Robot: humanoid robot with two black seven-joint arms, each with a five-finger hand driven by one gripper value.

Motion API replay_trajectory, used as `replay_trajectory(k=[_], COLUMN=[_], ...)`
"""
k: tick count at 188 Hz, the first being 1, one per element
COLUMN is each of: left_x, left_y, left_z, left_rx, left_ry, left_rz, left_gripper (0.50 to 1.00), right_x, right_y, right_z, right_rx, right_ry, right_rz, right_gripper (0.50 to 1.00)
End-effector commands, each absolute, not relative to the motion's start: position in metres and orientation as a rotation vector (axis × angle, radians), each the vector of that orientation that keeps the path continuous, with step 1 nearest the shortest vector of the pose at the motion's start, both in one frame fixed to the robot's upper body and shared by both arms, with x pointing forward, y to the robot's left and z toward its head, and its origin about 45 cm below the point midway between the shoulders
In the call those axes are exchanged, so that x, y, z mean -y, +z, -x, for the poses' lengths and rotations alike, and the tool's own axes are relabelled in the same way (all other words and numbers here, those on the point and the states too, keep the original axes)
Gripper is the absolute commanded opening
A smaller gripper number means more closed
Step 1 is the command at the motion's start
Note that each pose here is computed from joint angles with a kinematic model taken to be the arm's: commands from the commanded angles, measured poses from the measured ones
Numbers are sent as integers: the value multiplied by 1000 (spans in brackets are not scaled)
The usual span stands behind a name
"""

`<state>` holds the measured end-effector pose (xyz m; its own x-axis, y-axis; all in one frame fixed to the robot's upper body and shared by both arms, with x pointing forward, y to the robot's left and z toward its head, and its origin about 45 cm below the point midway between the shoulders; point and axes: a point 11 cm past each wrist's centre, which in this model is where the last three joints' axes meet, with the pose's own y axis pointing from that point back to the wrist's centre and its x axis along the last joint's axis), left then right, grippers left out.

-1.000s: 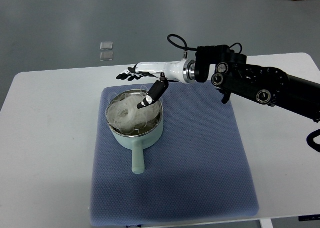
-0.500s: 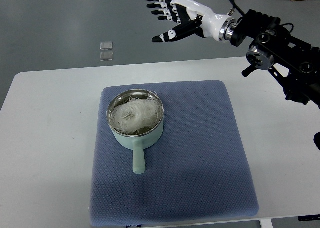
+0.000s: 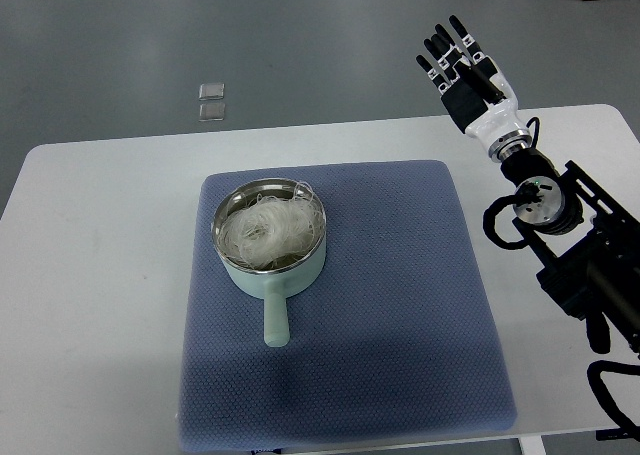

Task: Put vermicelli into pot with right hand

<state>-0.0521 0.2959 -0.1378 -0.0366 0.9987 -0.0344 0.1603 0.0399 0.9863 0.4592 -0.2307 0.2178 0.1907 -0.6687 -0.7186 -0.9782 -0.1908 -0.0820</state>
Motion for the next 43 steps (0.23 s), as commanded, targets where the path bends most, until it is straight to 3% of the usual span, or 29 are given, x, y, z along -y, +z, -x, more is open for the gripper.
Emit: replay_trajectory(k=[1,43], left_x=[-296,-294], left_y=[-138,-138], left_z=[52,52], left_rx=[-1370,-1371], left_ry=[1125,1118], left_rz=[-1283,-1280], left_gripper=[1000,1000], right_x=[232,237], right_y=[205,199], right_z=[-458,-458], right_rx=[-1568,-1594], right_ry=[774,781], right_rz=[1923,1919], right_gripper=[926,926])
